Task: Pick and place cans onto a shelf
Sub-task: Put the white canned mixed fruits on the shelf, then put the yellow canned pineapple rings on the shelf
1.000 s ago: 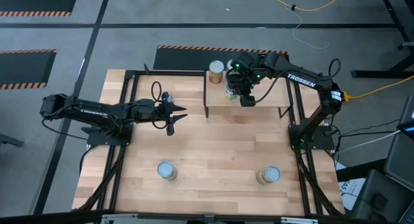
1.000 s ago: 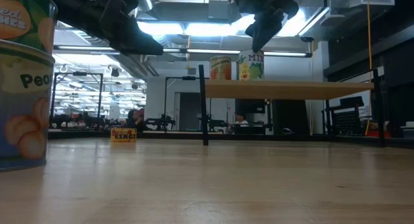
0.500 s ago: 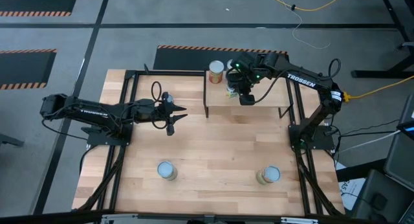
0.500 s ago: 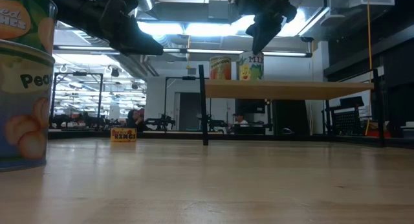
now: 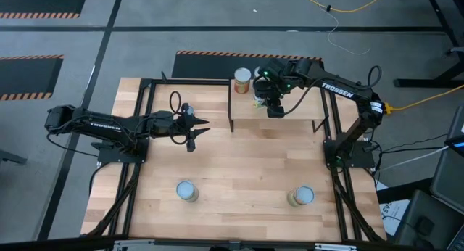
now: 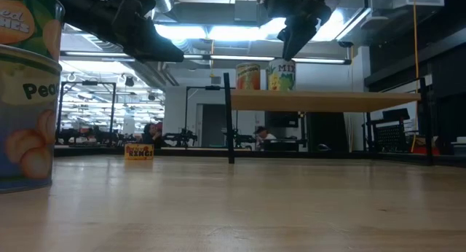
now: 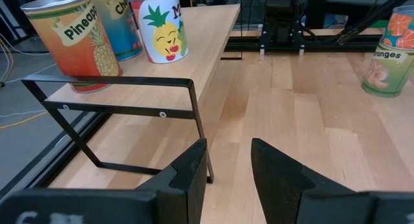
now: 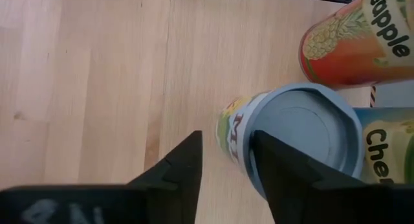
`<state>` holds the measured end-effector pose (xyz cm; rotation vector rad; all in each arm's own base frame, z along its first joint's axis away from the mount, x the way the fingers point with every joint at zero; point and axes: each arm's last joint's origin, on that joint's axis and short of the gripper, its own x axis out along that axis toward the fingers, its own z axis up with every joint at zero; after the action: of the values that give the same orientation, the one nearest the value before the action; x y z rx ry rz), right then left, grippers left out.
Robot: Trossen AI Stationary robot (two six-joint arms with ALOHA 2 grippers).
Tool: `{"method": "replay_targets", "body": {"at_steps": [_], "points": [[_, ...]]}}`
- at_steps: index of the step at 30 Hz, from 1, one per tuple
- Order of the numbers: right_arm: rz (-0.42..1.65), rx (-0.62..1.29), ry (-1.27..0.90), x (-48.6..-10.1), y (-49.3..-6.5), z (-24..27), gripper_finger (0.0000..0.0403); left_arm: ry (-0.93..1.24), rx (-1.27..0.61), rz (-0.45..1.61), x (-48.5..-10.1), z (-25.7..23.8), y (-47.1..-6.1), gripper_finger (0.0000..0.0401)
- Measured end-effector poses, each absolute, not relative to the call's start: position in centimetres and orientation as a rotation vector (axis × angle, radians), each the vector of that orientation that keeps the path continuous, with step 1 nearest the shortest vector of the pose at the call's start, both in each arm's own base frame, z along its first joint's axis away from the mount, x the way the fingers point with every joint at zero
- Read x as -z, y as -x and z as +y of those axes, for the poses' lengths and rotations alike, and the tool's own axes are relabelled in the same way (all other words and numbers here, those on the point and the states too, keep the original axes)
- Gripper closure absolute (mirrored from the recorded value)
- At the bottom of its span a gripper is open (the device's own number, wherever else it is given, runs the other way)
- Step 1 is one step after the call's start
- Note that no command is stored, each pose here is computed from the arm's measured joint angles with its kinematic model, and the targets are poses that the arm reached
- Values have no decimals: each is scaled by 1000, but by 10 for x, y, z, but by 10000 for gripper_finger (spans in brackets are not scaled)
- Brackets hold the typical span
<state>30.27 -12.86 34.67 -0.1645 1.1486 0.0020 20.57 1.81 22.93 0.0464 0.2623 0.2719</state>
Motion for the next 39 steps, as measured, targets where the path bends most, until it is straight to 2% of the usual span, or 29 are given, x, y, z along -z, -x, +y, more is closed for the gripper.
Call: {"method": "replay_targets", "body": {"at_steps": [10,19,23,32,39], "points": [[1127,1,175,-356,-296,-124,261,-46,-272,262,-229,18,-206,288],[994,-40,166,-396,-256,-103,262,-49,-271,263,-229,18,-206,288],[939,-77,95,-402,-237,-92,262,-49,-271,264,-229,18,-206,288],[832,-78,62,-361,-199,-67,262,-44,-277,202,-236,19,-207,288],[742,-81,-3,-322,-183,-46,262,-34,-344,146,-267,34,-212,288]]}}
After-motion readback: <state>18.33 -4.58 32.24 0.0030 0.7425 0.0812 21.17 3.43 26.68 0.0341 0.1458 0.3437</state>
